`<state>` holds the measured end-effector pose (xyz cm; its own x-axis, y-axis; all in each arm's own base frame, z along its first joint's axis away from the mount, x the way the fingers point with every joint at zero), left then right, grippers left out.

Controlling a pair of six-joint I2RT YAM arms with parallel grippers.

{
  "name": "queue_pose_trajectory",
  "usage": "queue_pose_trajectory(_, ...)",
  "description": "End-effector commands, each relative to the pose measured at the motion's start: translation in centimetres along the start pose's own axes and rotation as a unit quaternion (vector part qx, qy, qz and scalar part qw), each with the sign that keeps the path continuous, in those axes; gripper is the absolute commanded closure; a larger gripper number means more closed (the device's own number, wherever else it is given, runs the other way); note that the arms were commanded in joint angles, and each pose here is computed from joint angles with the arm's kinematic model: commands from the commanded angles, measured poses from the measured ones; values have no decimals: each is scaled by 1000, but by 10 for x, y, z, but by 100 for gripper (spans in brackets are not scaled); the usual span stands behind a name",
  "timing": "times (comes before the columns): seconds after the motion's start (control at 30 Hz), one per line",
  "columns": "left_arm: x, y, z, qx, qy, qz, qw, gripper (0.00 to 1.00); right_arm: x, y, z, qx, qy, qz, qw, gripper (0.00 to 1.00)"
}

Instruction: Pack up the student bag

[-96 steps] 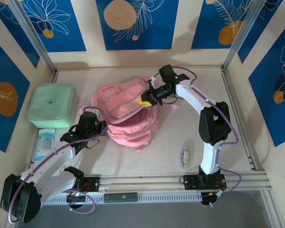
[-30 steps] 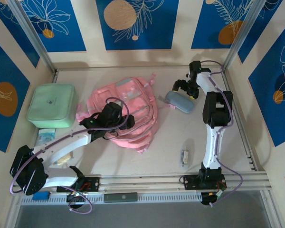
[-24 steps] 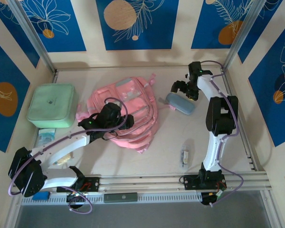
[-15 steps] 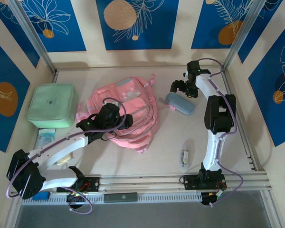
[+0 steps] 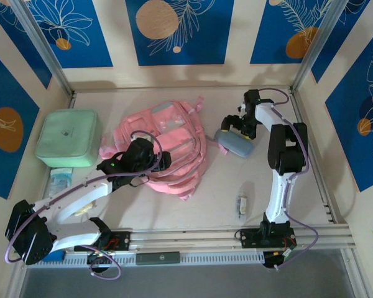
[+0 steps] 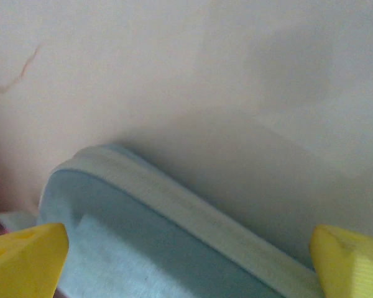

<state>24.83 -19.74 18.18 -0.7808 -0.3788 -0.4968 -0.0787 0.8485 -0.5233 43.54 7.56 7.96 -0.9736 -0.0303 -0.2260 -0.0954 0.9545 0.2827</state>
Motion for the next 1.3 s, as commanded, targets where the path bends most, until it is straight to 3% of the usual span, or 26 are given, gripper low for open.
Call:
queue_pose_trajectory(0.0,-1,9,-4,-13,-5,-5,1000,15,13,22,-22,-14,-11,-7,1000,1)
queue_pose_trajectory(0.23,1,13,-5,-13,-2,-9,1000,13,50,38,-28,-28,14,4,1000,1)
queue_pose_trajectory(0.4,4,17,-5,-13,0,-11,1000,12,76,43,-32,41,31,-27,998,1)
queue_pose_trajectory(0.6,5,13,-3,-3,3,-23,1000,11,66,29,-52,45,5,13,999,1)
queue_pose_trajectory(0.77,7,2,6,28,12,-40,999,11,65,16,-37,73,22,4,997,1)
queue_pose_trajectory(0.9,8,0,12,25,19,-34,999,11,66,23,-19,9,32,13,999,1)
queue_pose_trajectory(1.07,10,4,11,14,23,-26,999,10,84,39,-17,-16,37,6,999,1)
queue_pose_trajectory(1.27,11,9,9,10,21,-28,999,9,112,52,-18,15,65,-29,997,1)
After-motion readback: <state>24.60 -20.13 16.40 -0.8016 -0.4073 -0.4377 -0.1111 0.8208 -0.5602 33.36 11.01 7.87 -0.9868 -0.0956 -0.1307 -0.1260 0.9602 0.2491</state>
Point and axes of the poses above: each hand's point on the last joint's axis, 136 mm out from that joint toward the fingers, its own z axis out along the fingers, its own y axis along the line the jaws close on, x = y × z, the point moved 3 cm from there along -z, back along the fingers, and after that the axes turned 14 degrees about -z, right-handed, at the moved point
